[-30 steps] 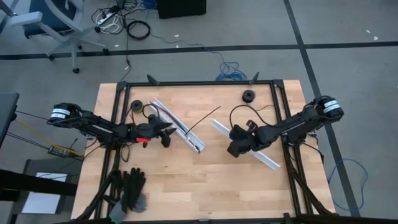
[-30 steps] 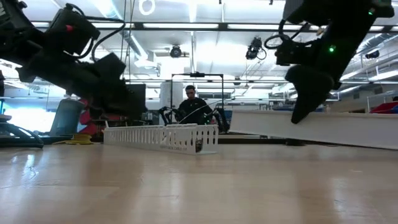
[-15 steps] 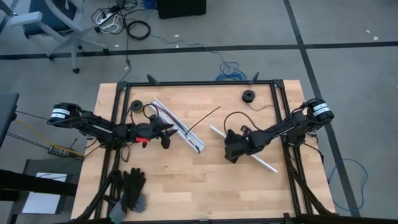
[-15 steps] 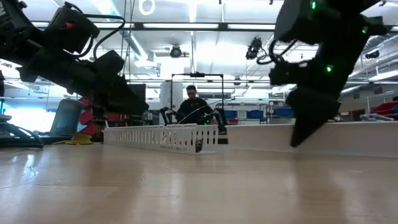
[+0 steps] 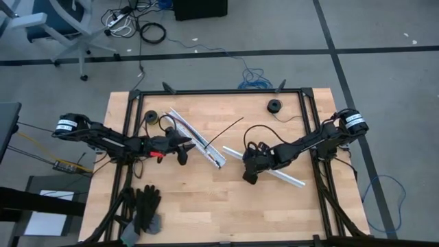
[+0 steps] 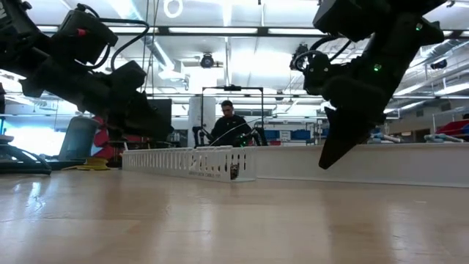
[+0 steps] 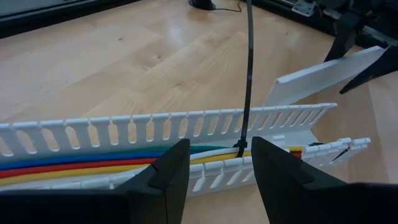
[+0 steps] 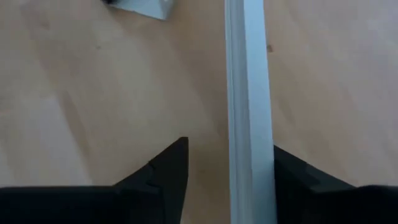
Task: Ziptie cables
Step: Close the white cable duct
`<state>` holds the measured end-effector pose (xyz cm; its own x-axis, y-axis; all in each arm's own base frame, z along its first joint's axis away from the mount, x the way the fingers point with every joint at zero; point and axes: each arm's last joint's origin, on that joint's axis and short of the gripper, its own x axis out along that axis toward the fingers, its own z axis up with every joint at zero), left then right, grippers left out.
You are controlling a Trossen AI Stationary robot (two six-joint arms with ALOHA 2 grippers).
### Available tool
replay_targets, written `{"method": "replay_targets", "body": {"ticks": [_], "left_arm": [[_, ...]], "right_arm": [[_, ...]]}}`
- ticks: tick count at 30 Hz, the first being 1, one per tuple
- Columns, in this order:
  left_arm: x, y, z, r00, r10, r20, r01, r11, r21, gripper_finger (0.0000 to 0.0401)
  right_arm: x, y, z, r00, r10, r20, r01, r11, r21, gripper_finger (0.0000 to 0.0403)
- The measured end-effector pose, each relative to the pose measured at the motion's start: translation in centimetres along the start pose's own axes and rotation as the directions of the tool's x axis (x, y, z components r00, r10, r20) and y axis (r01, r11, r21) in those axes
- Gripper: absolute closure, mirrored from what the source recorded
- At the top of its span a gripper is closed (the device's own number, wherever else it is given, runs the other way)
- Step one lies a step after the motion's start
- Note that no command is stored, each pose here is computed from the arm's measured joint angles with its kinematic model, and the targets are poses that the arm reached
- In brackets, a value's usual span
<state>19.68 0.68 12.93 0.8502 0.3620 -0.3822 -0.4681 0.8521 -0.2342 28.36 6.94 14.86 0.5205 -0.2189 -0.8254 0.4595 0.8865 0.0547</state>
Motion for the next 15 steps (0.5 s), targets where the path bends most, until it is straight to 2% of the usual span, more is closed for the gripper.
{"method": "replay_targets", "body": {"ticks": [5,11,15], "left_arm": [[0.0,0.0,0.0,1.0,0.001,-0.003,-0.001,1.0,0.002,0.0254],[0.0,0.1,-0.2,1.0,0.007,-0.016,-0.007,1.0,0.003,0.0254],[0.0,0.1,-0.2,1.0,0.004,-0.016,-0.004,1.0,0.0,0.0254]], "right_arm": [[-0.6,0.2,0.2,0.999,0.054,0.0,-0.054,0.998,0.009,0.0226],[-2.6,0.1,0.9,0.994,0.097,0.049,-0.098,0.995,0.02,0.0237],[-3.5,-0.3,0.9,0.996,0.085,0.031,-0.086,0.996,0.013,0.0245]]}}
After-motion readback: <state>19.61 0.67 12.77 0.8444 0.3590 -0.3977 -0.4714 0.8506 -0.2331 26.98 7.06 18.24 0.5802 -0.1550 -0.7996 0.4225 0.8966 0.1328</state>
